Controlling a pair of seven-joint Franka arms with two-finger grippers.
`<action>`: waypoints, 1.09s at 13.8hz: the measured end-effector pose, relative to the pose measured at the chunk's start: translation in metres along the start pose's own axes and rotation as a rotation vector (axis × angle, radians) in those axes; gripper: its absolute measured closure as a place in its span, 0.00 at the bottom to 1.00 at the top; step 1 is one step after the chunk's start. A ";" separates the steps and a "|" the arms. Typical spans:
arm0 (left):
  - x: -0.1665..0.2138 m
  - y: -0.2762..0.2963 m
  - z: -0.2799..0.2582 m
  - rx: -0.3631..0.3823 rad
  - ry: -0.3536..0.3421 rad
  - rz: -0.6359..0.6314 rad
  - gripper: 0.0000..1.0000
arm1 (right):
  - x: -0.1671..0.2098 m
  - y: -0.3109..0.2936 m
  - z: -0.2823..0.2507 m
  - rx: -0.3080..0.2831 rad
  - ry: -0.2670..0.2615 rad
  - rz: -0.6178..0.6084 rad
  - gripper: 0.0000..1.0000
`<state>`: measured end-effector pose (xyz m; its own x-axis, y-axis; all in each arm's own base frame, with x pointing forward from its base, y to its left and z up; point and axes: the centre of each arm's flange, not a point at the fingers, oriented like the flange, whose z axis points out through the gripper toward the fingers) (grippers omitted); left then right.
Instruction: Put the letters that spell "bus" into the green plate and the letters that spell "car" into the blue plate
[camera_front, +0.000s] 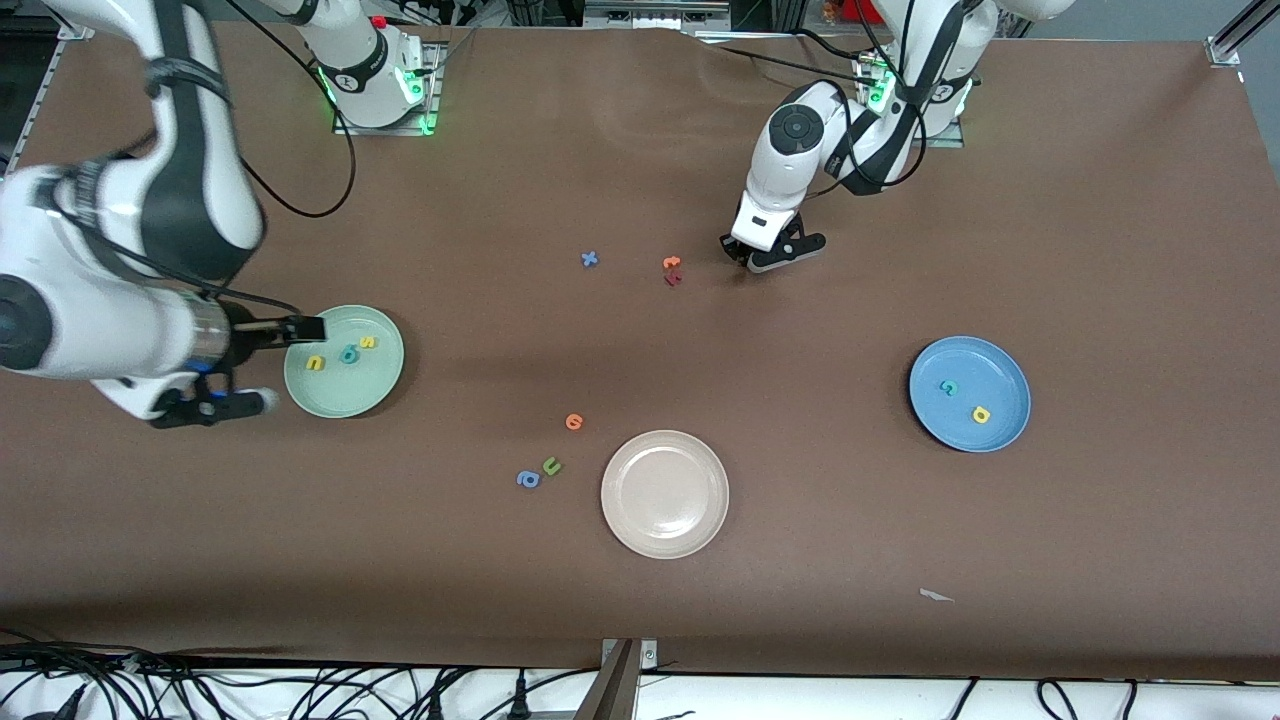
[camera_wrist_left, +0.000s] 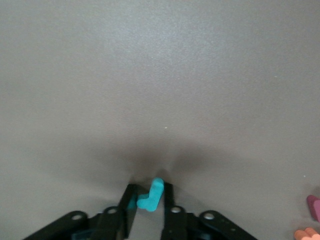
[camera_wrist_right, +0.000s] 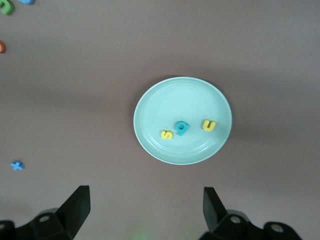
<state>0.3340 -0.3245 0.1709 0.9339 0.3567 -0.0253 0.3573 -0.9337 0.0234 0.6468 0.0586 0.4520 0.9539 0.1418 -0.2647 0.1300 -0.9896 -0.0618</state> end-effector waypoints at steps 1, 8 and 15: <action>0.000 0.000 0.000 -0.001 0.001 0.000 0.76 | -0.010 0.013 -0.014 0.003 0.023 0.008 0.00; 0.000 -0.001 0.000 0.000 0.001 -0.001 0.81 | -0.128 0.042 -0.125 -0.071 0.203 0.062 0.00; 0.053 -0.009 -0.018 -0.025 0.046 0.009 0.81 | -0.125 0.035 -0.125 -0.083 0.238 0.048 0.00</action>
<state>0.3808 -0.2970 0.1870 0.9366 0.3497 0.0210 0.3484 -0.9361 0.0481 0.5657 0.0029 0.6029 0.9950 0.0949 -0.0312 0.0958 -0.9950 0.0268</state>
